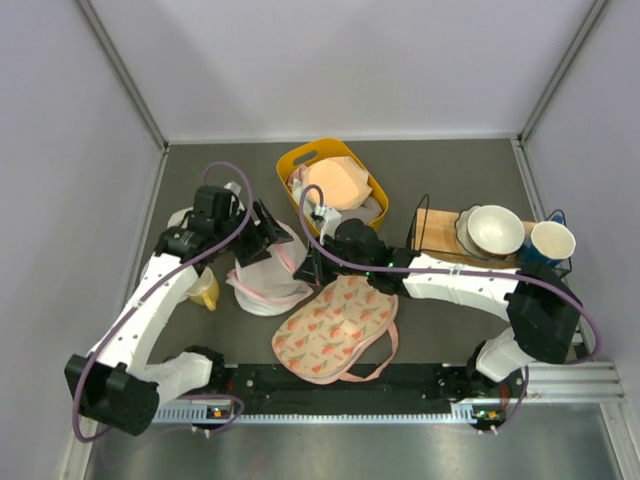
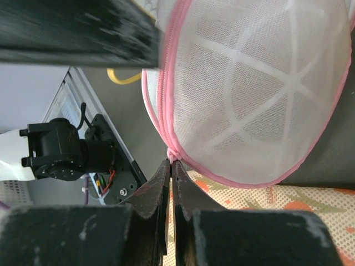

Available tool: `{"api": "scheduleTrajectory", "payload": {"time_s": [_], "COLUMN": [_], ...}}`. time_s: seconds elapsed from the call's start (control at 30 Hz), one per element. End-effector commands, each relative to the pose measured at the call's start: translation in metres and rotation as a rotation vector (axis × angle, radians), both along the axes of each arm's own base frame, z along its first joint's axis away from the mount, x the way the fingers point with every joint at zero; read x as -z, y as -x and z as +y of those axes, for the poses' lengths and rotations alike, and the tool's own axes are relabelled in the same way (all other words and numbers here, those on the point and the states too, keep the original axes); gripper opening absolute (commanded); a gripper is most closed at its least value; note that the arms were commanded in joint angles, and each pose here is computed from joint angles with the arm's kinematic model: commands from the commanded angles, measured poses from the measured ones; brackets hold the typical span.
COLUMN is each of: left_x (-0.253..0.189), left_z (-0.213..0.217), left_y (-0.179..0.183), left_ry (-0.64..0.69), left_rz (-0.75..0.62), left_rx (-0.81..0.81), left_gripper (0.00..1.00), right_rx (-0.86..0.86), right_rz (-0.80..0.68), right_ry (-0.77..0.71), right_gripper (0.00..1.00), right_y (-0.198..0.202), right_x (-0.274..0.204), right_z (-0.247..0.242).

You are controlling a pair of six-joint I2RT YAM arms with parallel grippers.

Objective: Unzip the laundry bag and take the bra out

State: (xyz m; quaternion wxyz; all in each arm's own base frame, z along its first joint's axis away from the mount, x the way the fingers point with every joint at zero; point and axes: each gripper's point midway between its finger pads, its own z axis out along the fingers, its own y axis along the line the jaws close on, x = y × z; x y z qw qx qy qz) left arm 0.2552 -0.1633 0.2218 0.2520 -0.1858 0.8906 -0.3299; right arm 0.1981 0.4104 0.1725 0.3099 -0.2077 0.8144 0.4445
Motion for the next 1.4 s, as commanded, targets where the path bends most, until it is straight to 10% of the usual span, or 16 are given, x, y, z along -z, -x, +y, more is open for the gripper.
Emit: {"api": "scheduleTrajectory", "payload": {"time_s": [0.0, 0.13, 0.2, 0.23, 0.6, 0.93, 1.13, 1.37], "left_x": [0.024, 0.032, 0.026, 0.023, -0.081, -0.03, -0.038, -0.062], "left_z": [-0.005, -0.011, -0.012, -0.011, 0.006, 0.001, -0.006, 0.022], "left_y": [-0.013, -0.015, -0.02, -0.021, -0.032, -0.061, -0.057, -0.029], "left_ry": [-0.022, -0.027, -0.031, -0.038, -0.053, -0.06, -0.02, -0.057], "left_rz": [0.026, 0.048, 0.029, 0.023, -0.196, -0.113, -0.099, -0.161], "left_rx": [-0.012, 0.025, 0.03, 0.03, 0.048, 0.114, 0.135, -0.025], "left_gripper": [0.78, 0.67, 0.35, 0.02, 0.0, 0.0, 0.68, 0.82], "right_rx": [-0.01, -0.021, -0.033, -0.034, 0.038, -0.062, -0.049, -0.057], "right_rz": [-0.061, -0.059, -0.062, -0.055, -0.045, -0.139, -0.128, -0.128], "right_ry": [-0.066, -0.051, -0.05, -0.037, 0.099, -0.005, -0.031, -0.069], "right_gripper": [0.0, 0.0, 0.0, 0.0, 0.0, 0.0, 0.0, 0.0], "right_y": [-0.009, -0.006, -0.004, -0.003, -0.012, 0.01, -0.004, -0.004], "right_x": [-0.033, -0.029, -0.03, -0.027, 0.029, -0.036, -0.044, -0.048], "right_z": [0.009, 0.007, 0.006, 0.005, -0.016, -0.002, 0.022, 0.028]}}
